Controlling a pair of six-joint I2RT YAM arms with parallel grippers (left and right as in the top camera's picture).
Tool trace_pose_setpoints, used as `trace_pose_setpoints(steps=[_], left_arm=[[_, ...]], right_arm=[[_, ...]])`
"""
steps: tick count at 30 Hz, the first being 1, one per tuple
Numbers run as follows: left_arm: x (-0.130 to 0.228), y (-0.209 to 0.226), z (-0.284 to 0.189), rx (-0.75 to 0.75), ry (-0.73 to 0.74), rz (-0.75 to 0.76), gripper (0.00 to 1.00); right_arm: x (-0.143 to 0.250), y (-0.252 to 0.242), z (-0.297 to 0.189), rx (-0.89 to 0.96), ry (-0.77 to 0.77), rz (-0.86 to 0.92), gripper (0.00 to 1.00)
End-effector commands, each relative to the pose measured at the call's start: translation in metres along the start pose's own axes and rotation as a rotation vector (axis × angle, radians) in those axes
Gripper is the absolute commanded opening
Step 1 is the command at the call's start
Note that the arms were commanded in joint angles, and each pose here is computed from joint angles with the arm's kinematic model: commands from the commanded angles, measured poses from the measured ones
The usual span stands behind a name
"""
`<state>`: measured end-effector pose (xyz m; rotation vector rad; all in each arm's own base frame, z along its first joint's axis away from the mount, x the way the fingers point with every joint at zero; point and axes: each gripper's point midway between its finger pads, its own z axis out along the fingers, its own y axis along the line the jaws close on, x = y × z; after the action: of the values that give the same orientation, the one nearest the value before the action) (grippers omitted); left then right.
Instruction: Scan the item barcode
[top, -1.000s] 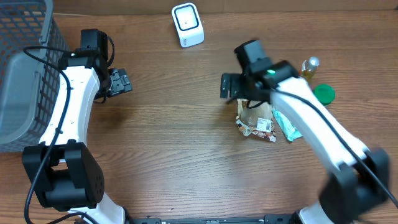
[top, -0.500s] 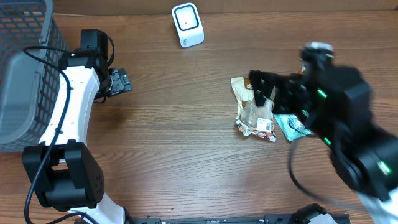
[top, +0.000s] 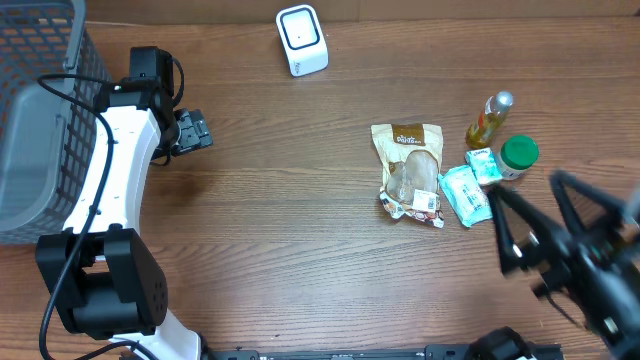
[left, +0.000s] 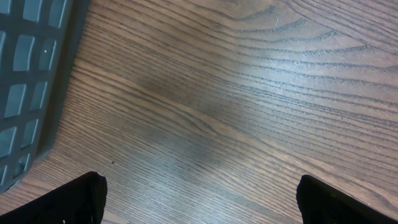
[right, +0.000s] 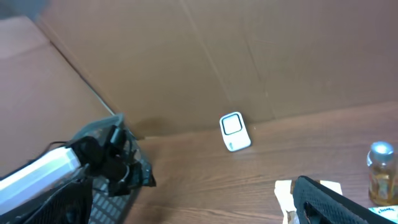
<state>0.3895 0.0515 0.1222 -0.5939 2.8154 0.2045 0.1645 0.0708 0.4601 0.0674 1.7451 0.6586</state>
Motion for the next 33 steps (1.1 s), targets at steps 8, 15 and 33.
trace_pose_setpoints(steps=[8, 15, 33], left_arm=[[-0.007, 0.001, -0.005, -0.006, -0.024, -0.001, 1.00], [-0.007, 0.001, -0.005, -0.006, -0.024, -0.001, 1.00], [-0.007, 0.001, -0.005, -0.006, -0.024, -0.002, 1.00]], right_arm=[[0.032, -0.019, -0.066, 0.024, 0.029, -0.001, 1.00], [0.095, -0.057, -0.104, 0.181, 0.199, 0.012, 1.00], [0.161, -0.093, -0.125, 0.314, 0.295, 0.040, 1.00]])
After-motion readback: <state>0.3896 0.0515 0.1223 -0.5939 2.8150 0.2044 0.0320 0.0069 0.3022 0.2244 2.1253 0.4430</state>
